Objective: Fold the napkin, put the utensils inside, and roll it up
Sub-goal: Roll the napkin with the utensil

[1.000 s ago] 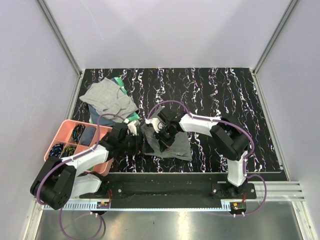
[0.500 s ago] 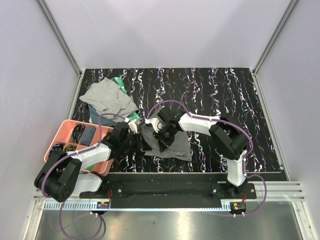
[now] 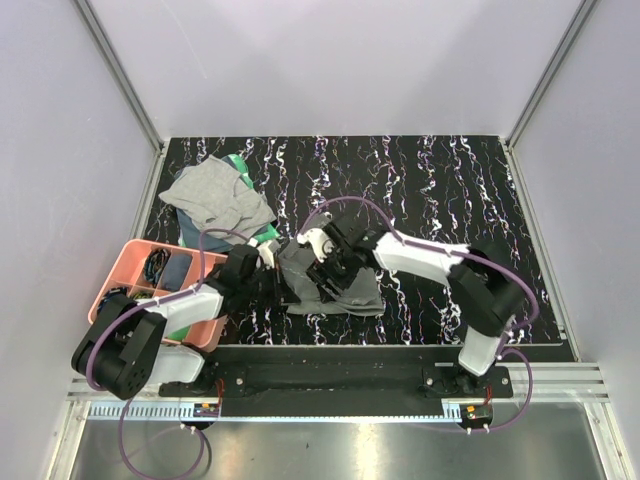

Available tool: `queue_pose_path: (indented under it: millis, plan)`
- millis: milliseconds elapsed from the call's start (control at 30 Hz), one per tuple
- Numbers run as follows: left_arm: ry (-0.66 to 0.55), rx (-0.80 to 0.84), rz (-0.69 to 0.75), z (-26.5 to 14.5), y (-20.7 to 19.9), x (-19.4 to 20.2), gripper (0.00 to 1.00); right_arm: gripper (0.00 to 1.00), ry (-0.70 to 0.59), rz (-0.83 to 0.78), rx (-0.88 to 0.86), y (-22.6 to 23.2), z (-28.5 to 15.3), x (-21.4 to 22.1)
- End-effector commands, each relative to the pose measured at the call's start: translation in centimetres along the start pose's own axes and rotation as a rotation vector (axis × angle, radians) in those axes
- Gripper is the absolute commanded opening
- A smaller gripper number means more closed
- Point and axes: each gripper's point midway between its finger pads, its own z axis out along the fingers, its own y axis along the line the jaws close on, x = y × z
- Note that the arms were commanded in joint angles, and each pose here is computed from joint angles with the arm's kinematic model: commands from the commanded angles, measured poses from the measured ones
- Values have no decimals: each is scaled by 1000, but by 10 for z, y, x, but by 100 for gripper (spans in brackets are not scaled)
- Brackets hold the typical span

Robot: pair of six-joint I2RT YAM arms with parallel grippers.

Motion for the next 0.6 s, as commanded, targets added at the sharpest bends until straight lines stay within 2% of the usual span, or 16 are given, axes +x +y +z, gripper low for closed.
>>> queue_pose_path:
  millis: [0, 33, 67, 133, 167, 200, 300, 567]
  plan:
    - [30, -1, -55, -3, 0, 1, 0, 74, -216, -146, 228, -3, -27, -32]
    - [36, 2, -66, -4, 1, 1, 0, 78, -206, -177, 236, 8, -19, -20]
    - [40, 3, -69, -4, 1, 1, 0, 79, -277, -201, 285, 8, -28, -33]
    - [50, 5, -77, -5, 3, 1, 0, 82, -276, -254, 307, 20, -21, -23]
    - [53, 6, -76, -6, 3, 1, 0, 91, -298, -268, 345, 19, -22, -26]
    - [62, 4, -74, -6, 4, 3, 0, 92, -296, -282, 364, 19, -20, -25]
    - [63, 14, -70, -6, 3, -1, 0, 93, -285, -348, 425, 21, -11, -20]
    - [85, 20, -81, -8, 3, -1, 0, 92, -202, -433, 459, 12, 13, -11]
